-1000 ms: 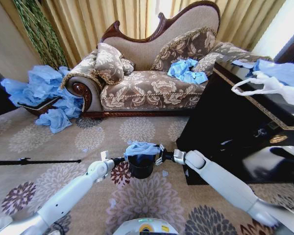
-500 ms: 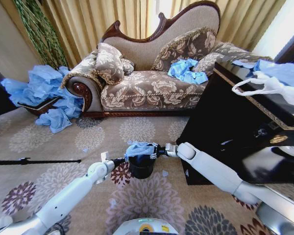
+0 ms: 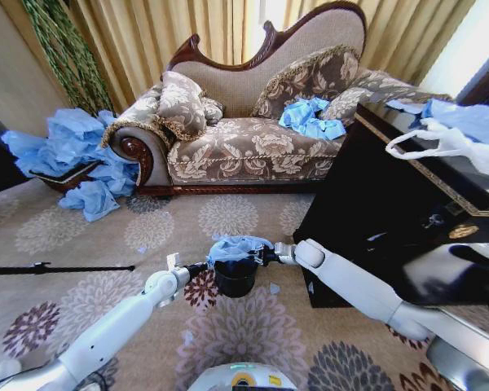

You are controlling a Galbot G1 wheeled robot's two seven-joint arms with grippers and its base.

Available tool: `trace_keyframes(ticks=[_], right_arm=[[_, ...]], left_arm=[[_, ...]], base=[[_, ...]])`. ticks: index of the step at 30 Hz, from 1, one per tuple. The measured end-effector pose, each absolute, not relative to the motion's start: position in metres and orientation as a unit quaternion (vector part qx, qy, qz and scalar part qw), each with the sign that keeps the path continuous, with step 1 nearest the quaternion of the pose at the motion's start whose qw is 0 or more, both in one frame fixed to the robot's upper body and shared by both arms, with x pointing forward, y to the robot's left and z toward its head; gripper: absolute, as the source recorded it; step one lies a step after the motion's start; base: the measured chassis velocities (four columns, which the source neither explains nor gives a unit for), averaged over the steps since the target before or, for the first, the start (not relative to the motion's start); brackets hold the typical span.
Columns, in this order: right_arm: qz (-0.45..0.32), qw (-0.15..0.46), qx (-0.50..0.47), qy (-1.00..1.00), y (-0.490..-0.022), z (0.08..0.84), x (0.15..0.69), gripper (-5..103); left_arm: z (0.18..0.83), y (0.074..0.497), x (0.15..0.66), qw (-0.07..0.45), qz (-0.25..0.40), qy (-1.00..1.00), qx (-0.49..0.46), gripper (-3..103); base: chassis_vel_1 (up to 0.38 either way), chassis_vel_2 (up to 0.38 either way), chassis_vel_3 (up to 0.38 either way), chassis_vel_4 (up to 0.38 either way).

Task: Place a garbage bag over the trash bin.

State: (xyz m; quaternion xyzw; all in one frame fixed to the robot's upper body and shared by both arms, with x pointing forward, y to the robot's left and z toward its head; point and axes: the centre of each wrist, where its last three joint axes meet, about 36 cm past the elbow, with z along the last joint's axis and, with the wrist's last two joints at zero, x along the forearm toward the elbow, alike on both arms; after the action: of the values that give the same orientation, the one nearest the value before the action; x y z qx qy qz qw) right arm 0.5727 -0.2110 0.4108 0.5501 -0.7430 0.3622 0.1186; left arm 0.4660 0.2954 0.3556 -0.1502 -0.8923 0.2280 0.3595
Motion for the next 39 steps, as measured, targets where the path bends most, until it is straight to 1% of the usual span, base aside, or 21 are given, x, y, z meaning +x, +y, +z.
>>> trace_keyframes(ticks=[10,12,26,28,33,39], right_arm=[[0.357,0.113,0.552,-0.745,-0.218,0.418,0.558,0],[0.334,0.122,0.549,-0.757,-0.223,0.411,0.54,0],[0.294,0.159,0.526,-0.782,-0.26,0.402,0.48,0],[0.282,0.167,0.529,-0.783,-0.259,0.395,0.461,0],[0.266,0.175,0.534,-0.783,-0.249,0.38,0.44,0],[0.259,0.17,0.528,-0.79,-0.241,0.372,0.435,0]], left_arm=[[0.355,0.294,0.467,0.357,0.23,-0.892,-0.154,0],[0.355,0.294,0.467,0.357,0.23,-0.892,-0.156,0],[0.359,0.296,0.459,0.349,0.207,-0.897,-0.175,0],[0.358,0.296,0.456,0.348,0.2,-0.898,-0.18,0],[0.358,0.296,0.451,0.349,0.191,-0.899,-0.185,0],[0.362,0.301,0.447,0.345,0.182,-0.902,-0.187,0]], base=[[0.0,0.0,0.0,0.0],[0.0,0.0,0.0,0.0],[0.0,0.0,0.0,0.0],[0.0,0.0,0.0,0.0],[0.0,0.0,0.0,0.0],[0.0,0.0,0.0,0.0]])
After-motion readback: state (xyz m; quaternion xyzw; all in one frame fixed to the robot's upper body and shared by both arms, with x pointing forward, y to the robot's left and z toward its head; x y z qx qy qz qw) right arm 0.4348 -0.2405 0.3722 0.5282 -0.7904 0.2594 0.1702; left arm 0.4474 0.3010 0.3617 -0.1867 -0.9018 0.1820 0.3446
